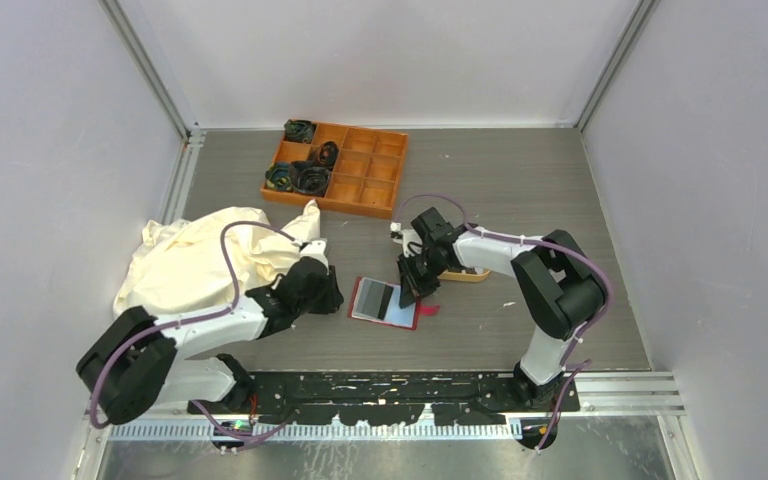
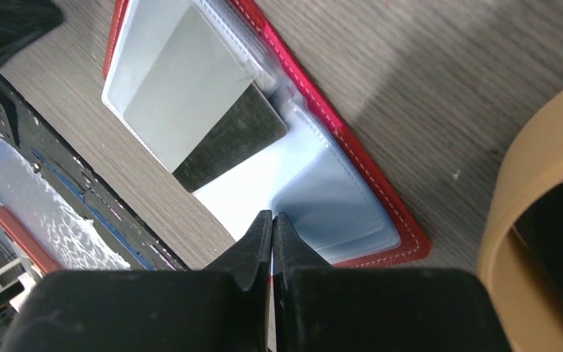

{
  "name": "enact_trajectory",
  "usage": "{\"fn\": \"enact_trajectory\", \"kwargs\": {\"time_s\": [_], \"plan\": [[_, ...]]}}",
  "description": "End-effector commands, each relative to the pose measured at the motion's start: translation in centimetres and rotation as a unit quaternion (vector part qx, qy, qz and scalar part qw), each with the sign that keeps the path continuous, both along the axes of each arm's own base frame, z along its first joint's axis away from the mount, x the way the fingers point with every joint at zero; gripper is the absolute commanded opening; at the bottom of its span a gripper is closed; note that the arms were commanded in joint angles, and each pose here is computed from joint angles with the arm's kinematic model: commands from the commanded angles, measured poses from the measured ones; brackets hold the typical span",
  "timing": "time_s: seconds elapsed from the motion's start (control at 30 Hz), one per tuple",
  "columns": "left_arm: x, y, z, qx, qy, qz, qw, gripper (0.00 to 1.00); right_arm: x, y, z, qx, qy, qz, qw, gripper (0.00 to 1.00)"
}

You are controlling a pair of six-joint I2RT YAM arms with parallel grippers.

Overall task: Put the credit cards into the card holder
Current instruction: Insert the credit card into the card holder.

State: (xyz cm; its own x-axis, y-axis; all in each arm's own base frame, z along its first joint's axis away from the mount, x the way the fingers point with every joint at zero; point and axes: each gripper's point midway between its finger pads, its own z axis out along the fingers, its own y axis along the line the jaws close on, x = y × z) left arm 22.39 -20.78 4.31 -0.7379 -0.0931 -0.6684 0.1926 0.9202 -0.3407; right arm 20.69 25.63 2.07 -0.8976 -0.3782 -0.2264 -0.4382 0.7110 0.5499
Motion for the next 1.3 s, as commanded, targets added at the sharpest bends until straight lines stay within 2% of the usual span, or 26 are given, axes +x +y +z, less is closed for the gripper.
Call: {"fn": "enact_trajectory", "kwargs": {"time_s": [0.0,0.4,0.67,0.87,1.07,1.27], "plan": [[0.1,-0.6,-1.7,0.009,0.029,-0.011,0.999,0.27,2.0,1.1,0.5,-0.001,-0.028,-0.012,1.0,0.04],[-1.9,-2.9,-3.4,-0.032,0.082,-0.062,0.994,0.17,2.1,3.7,0.8,0.023,0.012,-0.004,1.0,0.04],[-3.3,-4.0,-4.1,-0.048,0.101,-0.08,0.99,0.15,2.3,5.8,1.7,0.071,0.044,0.003,0.997,0.04],[-4.0,-3.3,-4.4,-0.047,0.104,-0.069,0.991,0.15,2.2,6.1,2.3,0.077,0.054,0.017,0.995,0.04],[-3.5,-1.9,-2.1,-0.037,0.068,-0.05,0.996,0.18,2.4,3.4,6.9,0.065,-0.045,0.086,0.993,0.06],[-3.2,-0.8,3.3,-0.055,-0.002,-0.057,0.997,0.24,3.8,-0.6,14.4,0.098,-0.173,0.126,0.972,0.13]]}}
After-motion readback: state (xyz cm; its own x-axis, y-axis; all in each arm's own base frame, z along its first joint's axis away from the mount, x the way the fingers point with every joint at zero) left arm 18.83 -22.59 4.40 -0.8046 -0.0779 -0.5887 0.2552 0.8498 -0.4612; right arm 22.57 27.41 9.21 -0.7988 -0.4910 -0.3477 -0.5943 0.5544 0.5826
